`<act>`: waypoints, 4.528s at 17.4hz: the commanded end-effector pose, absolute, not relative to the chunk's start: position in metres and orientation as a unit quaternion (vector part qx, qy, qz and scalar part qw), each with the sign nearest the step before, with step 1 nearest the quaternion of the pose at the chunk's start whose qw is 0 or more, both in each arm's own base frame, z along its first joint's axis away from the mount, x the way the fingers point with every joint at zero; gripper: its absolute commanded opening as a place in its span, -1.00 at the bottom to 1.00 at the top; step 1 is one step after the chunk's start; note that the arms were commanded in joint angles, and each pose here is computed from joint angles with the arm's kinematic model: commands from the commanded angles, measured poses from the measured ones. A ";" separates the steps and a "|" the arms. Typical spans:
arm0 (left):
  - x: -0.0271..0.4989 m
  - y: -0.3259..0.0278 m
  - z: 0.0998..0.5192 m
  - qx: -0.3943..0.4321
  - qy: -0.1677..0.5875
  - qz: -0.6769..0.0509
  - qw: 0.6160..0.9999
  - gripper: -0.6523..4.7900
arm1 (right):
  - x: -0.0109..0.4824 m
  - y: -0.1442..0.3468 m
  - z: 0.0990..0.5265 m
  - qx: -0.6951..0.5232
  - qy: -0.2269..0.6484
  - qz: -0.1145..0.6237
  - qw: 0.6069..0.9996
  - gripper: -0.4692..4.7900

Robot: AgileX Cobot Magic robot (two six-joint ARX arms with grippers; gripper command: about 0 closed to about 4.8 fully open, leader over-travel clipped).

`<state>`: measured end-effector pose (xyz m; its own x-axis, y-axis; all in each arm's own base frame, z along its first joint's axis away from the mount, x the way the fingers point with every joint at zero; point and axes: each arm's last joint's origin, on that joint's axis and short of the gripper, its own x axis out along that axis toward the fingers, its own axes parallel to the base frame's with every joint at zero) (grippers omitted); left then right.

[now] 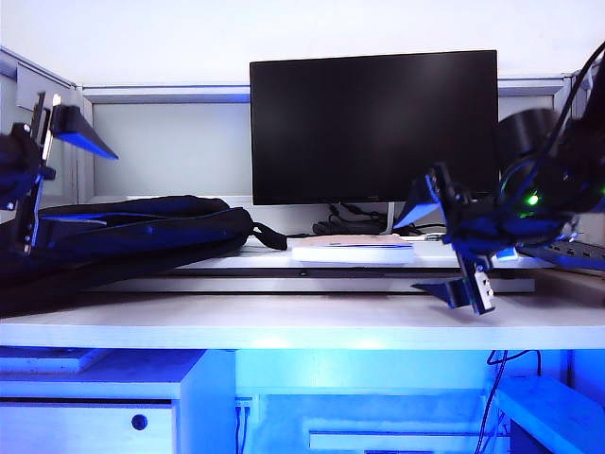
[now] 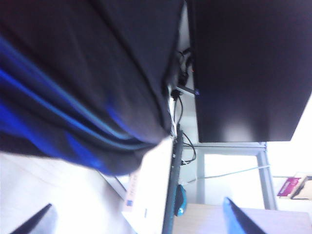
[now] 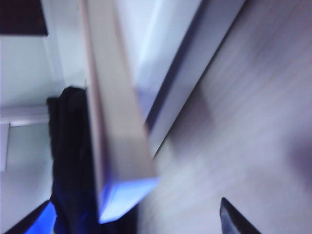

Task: Pick up the book on the desk and put it into the open backpack.

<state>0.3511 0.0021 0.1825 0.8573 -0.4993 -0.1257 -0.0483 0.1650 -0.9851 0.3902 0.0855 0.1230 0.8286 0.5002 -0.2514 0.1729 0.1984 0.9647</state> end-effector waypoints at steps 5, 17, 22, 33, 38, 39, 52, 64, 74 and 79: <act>0.371 0.003 0.187 -0.604 0.224 -0.172 0.746 1.00 | 0.422 0.092 0.140 0.623 0.219 0.127 0.740 0.40; 0.380 0.004 0.187 -0.618 0.197 -0.178 0.740 1.00 | 0.432 0.094 0.137 0.618 0.223 0.128 0.743 -0.83; 0.403 0.005 0.190 -0.619 0.212 -0.170 0.737 1.00 | 0.432 0.094 0.139 0.619 0.218 0.135 0.743 -0.83; 0.409 0.005 0.175 -0.617 0.219 -0.146 0.741 1.00 | 0.433 0.094 0.140 0.619 0.213 0.135 0.744 -0.83; 0.438 0.006 0.185 -0.614 0.179 -0.146 0.755 1.00 | 0.435 0.096 0.158 0.617 0.164 0.205 0.742 -0.83; 0.453 0.002 0.187 -0.615 0.182 -0.150 0.752 0.87 | 0.435 0.098 0.158 0.616 0.169 0.208 0.740 -0.83; 0.467 -0.050 0.232 -0.590 0.149 -0.383 0.695 -0.78 | 0.446 0.130 0.246 0.591 0.086 0.330 0.731 -0.84; 0.456 -0.131 0.253 -0.585 0.199 -0.464 0.635 -0.78 | 0.473 0.202 0.235 0.563 0.174 0.293 0.753 -0.84; 0.462 -0.132 0.229 -0.532 0.249 -0.421 0.691 0.99 | 0.477 0.192 0.224 0.450 0.164 0.235 0.846 0.67; 0.460 -0.131 0.212 -0.409 0.287 -0.475 0.725 0.99 | 0.483 0.143 0.221 0.334 0.216 0.169 0.902 0.67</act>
<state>0.4620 -0.1295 0.2104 0.4384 -0.8985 -0.0212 0.3914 0.2122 -0.8954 0.4842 0.1482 0.2142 0.8477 0.4587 -0.2666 -0.1478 0.6868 0.7117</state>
